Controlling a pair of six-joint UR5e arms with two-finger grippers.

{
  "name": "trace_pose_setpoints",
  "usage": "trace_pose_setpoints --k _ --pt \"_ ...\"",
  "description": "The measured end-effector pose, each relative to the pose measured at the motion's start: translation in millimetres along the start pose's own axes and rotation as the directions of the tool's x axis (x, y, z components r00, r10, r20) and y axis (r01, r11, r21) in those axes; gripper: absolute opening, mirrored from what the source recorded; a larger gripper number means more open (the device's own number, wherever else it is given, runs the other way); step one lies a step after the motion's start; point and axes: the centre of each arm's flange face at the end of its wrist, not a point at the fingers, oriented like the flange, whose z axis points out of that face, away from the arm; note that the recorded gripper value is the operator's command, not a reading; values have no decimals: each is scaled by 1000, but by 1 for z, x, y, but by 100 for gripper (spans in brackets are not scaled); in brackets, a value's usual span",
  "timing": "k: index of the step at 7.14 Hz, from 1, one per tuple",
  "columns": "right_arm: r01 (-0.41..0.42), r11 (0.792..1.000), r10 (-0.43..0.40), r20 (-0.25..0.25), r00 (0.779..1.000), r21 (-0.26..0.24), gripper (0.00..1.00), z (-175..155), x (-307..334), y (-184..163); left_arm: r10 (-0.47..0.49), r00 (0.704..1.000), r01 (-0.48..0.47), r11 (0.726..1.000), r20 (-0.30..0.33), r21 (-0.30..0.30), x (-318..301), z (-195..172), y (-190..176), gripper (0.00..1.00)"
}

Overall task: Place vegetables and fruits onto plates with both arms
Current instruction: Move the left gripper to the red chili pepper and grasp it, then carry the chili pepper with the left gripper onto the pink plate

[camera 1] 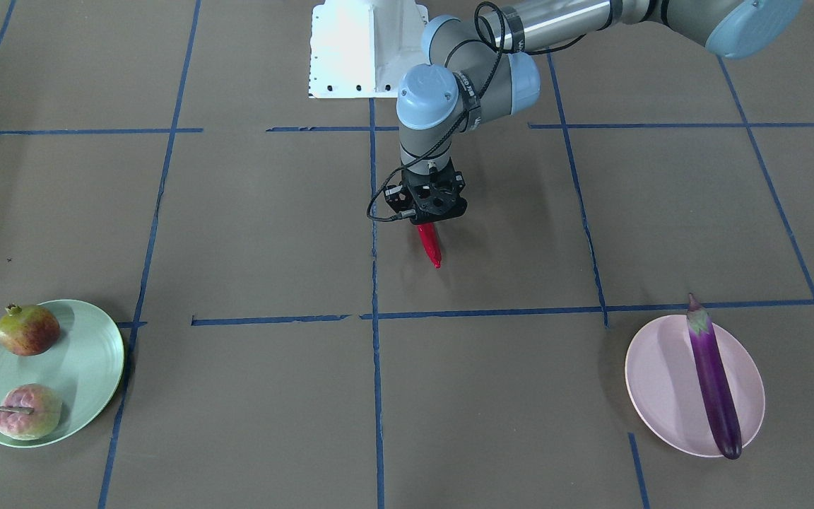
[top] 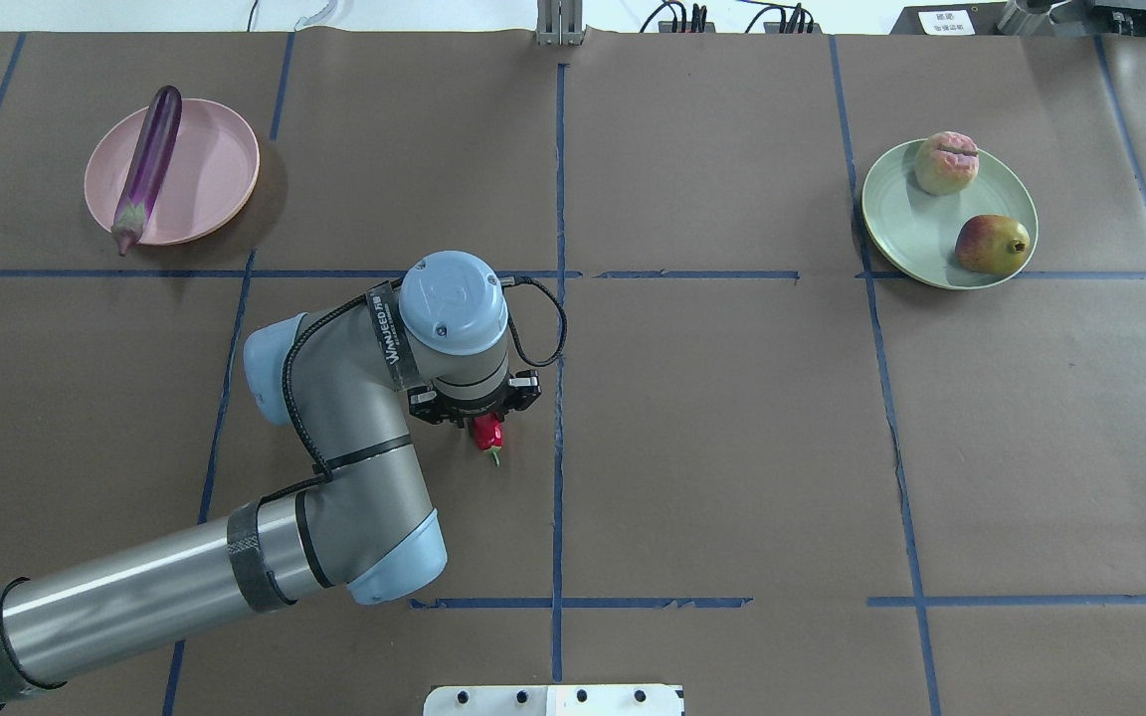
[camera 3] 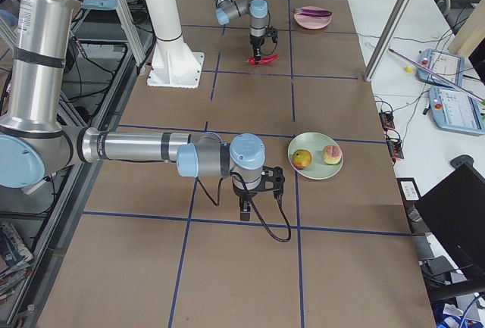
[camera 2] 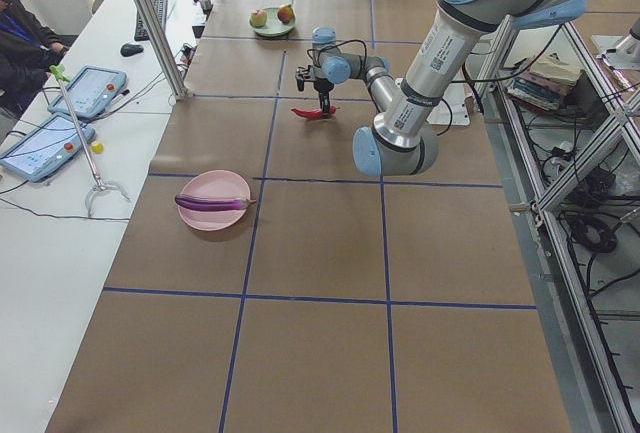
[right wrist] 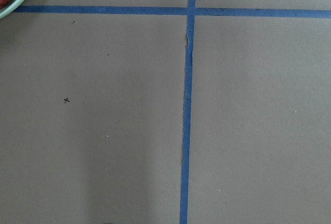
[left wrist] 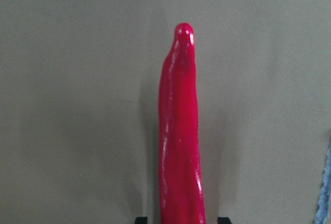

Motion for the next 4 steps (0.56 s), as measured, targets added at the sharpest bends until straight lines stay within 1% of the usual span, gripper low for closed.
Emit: trace_pose_setpoints --k 1,2,3,4 --pt "0 1000 0 0 1000 0 100 0 0 0 0 1000 0 1000 2 -1 0 -1 1 0" --pt "0 1000 0 0 1000 0 100 0 0 0 -4 1000 4 1000 2 4 -2 -6 -2 0" --pt "-1 1000 1 -1 1000 -1 100 0 0 0 -21 1000 21 999 -4 24 -12 -22 -21 0" --pt "-3 1000 3 -1 1000 -1 100 0 0 0 -31 999 31 998 -11 59 -35 -43 -54 0"
